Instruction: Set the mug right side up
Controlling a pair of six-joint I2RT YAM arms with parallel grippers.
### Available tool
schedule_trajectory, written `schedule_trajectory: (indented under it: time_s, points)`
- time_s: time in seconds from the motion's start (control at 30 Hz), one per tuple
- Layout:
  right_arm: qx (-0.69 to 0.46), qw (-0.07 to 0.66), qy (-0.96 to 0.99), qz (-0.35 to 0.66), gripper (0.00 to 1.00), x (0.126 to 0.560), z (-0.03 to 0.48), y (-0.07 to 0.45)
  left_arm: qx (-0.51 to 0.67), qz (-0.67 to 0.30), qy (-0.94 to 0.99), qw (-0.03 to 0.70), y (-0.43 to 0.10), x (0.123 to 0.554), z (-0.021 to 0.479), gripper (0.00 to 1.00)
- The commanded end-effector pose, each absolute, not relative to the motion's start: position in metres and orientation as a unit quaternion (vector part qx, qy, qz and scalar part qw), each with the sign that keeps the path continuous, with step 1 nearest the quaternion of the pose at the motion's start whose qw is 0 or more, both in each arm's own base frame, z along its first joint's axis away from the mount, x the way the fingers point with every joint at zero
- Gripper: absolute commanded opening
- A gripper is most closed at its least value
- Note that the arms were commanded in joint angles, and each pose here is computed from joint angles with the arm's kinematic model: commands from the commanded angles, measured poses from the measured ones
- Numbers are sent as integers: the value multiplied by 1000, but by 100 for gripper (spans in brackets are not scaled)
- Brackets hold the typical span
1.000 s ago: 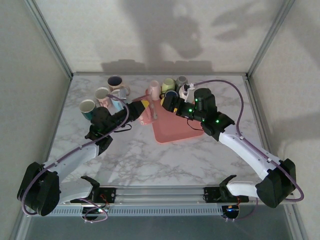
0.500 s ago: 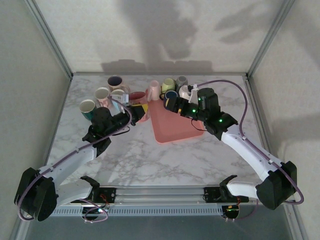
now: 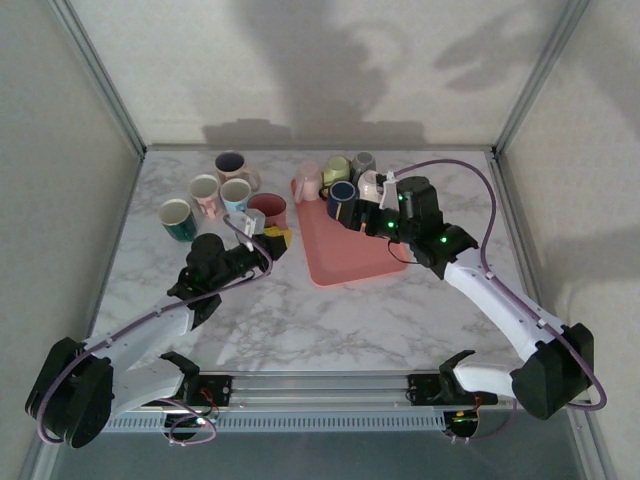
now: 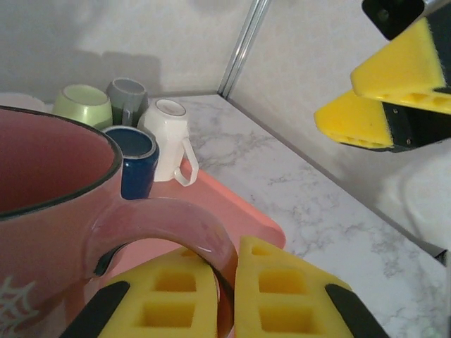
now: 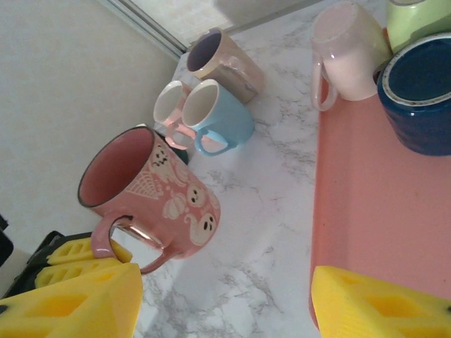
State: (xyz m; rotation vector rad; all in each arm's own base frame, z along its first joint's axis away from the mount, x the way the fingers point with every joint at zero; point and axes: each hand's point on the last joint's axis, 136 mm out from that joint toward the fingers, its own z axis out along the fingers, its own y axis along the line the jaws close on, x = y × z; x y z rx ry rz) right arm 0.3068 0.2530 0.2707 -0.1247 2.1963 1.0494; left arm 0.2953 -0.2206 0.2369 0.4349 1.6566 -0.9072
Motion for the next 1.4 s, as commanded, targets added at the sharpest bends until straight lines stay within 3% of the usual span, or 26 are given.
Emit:
schedule_trajectory:
  time_s: [0.0, 0.33, 1.37]
  points:
    - [-50, 343, 852, 392, 65, 310, 265, 247, 245, -361, 601, 670, -222, 288, 289, 0]
    - [-45, 340, 854, 391, 65, 315, 258, 242, 260, -354, 593, 675, -233, 307, 265, 0]
    - [-20, 323, 859, 396, 65, 347, 242, 230, 230, -380, 616, 650, -223, 422, 198, 0]
